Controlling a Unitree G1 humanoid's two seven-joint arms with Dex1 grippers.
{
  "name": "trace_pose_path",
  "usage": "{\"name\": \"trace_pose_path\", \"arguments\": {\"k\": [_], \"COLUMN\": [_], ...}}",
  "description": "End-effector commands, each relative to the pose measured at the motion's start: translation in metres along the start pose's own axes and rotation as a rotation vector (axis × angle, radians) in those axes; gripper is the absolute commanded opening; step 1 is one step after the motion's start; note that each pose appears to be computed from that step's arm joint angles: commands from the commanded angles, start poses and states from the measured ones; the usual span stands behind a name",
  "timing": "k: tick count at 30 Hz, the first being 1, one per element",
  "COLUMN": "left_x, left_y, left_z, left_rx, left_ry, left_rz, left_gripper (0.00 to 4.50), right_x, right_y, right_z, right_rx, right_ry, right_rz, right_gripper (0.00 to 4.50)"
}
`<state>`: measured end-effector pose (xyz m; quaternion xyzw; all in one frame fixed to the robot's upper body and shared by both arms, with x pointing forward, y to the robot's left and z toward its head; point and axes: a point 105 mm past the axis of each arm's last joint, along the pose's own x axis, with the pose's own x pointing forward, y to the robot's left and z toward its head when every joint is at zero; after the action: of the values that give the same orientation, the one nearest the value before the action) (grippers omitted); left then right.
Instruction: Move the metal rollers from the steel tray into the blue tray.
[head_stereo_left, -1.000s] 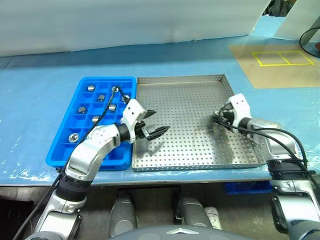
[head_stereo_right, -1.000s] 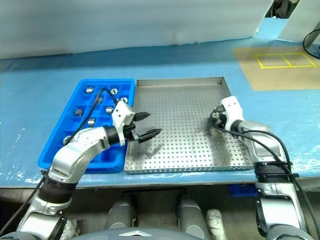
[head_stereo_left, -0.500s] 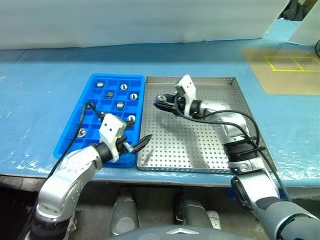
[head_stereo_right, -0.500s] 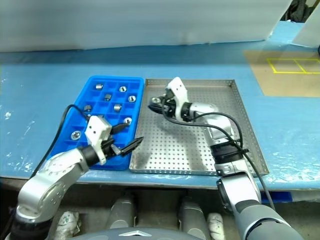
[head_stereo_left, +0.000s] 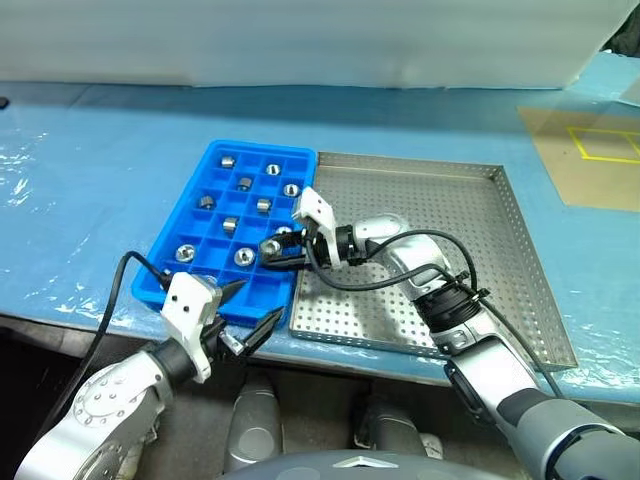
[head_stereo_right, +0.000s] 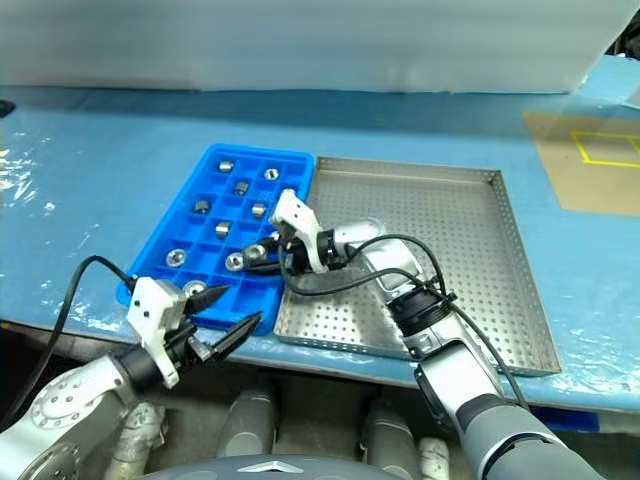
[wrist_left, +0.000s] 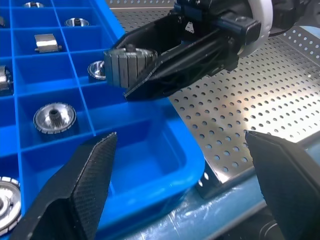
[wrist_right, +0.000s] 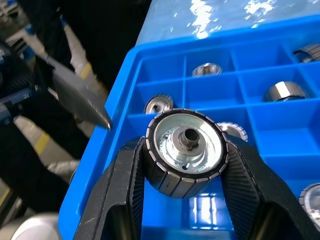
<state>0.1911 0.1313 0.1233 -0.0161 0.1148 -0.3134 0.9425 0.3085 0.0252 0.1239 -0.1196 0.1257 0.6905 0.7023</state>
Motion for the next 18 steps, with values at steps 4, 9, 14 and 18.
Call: {"name": "trace_pose_path", "arguments": {"k": [4, 9, 14, 18], "left_x": [-0.01, -0.012, -0.004, 0.009], "left_y": [-0.01, -0.01, -0.003, 0.011], "left_z": [0.007, 0.005, 0.012, 0.018], "left_rx": [0.013, 0.01, 0.042, 0.042], "left_ry": [-0.019, -0.001, -0.021, -0.062], "left_rz": [-0.006, -0.011, -0.004, 0.017], "left_gripper": [4.33, 4.33, 4.33, 4.33], "right_x": [0.006, 0.008, 0.006, -0.005], "right_y": [0.01, 0.012, 0.009, 0.002], "right_z": [-0.01, -0.014, -0.013, -0.009], "right_rx": [-0.09, -0.103, -0.098, -0.061], "right_ry": [0.085, 0.101, 0.087, 0.041], "right_rz": [0.077, 0.091, 0.064, 0.015], "right_gripper": [1.73, 1.73, 3.02, 4.0]}}
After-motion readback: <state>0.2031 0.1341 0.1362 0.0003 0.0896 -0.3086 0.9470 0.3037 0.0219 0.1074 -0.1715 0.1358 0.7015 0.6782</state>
